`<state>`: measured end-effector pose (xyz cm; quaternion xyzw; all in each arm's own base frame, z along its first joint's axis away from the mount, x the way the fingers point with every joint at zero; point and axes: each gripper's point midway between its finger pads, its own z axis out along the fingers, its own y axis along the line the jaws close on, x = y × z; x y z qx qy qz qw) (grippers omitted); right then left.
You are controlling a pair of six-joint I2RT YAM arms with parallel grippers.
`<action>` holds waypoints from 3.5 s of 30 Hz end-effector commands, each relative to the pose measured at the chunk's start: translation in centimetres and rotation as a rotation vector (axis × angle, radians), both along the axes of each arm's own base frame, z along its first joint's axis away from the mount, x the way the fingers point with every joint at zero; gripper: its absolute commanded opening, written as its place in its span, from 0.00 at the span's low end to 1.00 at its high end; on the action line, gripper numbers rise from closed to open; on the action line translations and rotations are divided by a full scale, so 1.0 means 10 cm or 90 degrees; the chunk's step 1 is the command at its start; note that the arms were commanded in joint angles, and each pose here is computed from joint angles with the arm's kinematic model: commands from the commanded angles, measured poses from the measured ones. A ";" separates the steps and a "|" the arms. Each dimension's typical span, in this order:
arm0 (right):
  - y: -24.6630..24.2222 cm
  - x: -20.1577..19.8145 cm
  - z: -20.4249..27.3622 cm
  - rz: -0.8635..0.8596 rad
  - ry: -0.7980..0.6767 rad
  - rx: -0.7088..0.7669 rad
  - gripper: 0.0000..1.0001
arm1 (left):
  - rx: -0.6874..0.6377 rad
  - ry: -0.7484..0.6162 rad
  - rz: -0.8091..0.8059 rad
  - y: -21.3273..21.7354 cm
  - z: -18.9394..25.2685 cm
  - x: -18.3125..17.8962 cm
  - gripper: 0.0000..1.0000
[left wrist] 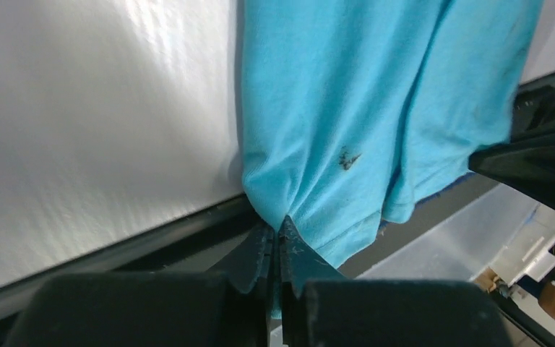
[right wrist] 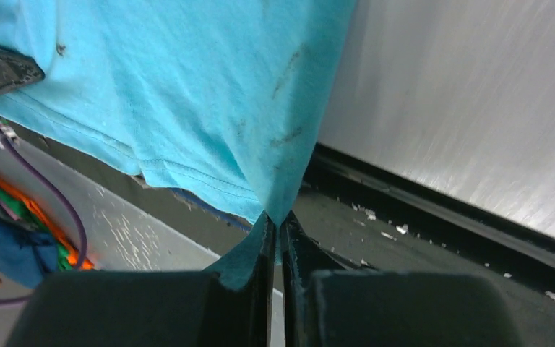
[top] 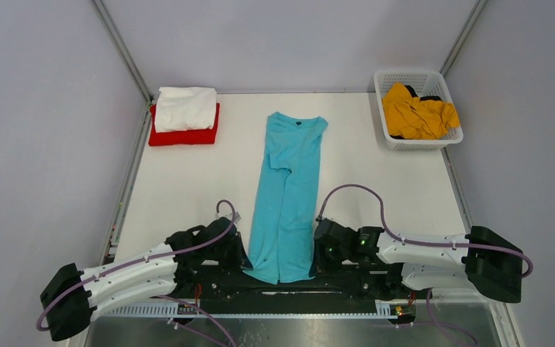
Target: Fold and stack the t-shirts
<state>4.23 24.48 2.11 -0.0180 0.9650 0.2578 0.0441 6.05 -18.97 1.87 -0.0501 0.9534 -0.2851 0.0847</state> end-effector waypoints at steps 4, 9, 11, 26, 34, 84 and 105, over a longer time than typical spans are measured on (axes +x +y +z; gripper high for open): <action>0.10 -0.23 0.16 0.065 0.032 0.045 0.08 | -0.055 -0.011 0.018 -0.21 0.22 -0.01 0.00; 0.17 -0.05 0.31 0.062 -0.028 0.043 0.07 | -0.092 -0.072 -0.001 -0.38 0.50 0.15 0.00; 0.14 0.07 0.37 0.039 -0.059 0.040 0.05 | -0.087 -0.099 0.002 -0.42 0.60 0.25 0.00; 0.11 1.14 0.88 -0.124 -0.176 0.116 0.03 | -0.027 -0.223 0.066 -0.52 1.06 1.46 0.00; 0.16 1.64 0.93 -0.129 -0.162 0.112 0.02 | 0.008 -0.215 0.074 -0.52 1.05 2.02 0.00; -0.35 2.72 0.56 -0.212 -0.218 0.121 1.00 | -0.021 -0.167 0.116 -0.28 0.90 2.77 0.99; -0.20 1.82 0.10 -0.170 -0.201 0.058 0.83 | -0.019 -0.088 0.118 -0.02 0.07 1.83 0.72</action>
